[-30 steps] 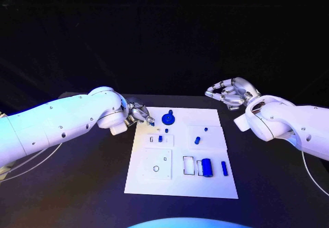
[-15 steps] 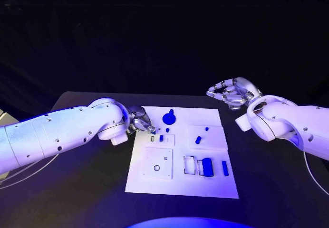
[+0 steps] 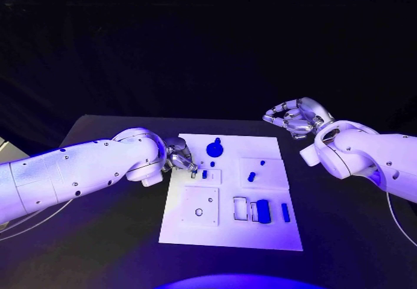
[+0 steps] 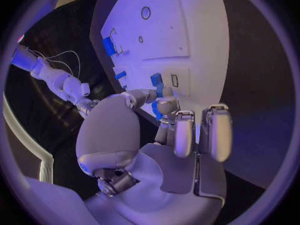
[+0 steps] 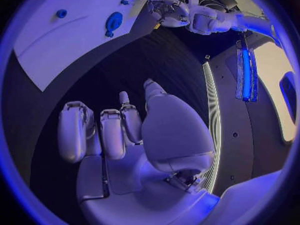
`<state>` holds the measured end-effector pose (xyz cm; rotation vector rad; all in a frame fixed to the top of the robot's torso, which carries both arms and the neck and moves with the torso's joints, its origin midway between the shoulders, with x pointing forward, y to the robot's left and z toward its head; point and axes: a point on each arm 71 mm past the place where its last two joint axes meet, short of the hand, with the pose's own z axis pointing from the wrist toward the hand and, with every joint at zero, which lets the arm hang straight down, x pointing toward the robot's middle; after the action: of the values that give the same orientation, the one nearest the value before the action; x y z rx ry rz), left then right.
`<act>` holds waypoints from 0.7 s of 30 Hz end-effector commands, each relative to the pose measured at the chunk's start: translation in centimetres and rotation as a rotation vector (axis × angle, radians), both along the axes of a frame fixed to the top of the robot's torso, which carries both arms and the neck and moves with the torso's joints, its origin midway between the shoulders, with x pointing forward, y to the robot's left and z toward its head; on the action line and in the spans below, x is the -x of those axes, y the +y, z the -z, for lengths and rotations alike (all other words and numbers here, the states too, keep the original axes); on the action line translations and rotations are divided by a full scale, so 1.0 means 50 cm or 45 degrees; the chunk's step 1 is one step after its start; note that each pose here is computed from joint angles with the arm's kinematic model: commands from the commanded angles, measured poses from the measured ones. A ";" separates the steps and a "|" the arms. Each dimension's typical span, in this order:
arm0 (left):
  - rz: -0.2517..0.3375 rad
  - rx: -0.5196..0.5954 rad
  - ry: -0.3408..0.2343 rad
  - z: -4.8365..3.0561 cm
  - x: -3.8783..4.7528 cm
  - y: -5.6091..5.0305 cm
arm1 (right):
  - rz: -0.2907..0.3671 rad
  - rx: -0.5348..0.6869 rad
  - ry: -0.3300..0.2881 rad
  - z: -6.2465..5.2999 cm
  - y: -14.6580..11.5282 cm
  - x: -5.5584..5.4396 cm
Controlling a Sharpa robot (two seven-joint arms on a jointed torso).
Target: Assemble the parts on the task board
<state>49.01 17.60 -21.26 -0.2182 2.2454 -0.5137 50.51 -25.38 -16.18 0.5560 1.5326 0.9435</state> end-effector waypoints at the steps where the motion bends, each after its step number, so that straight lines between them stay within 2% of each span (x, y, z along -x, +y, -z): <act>1: 0.047 -0.069 -0.006 0.002 0.001 -0.003 | -0.026 0.006 -0.003 0.001 0.003 0.001; 21: 0.071 -0.122 0.032 0.012 -0.009 -0.006 | -0.030 0.006 -0.003 0.001 0.006 0.002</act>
<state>49.56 17.47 -21.72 -0.1427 2.2784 -0.4422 50.48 -25.29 -16.23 0.5546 1.5350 0.9458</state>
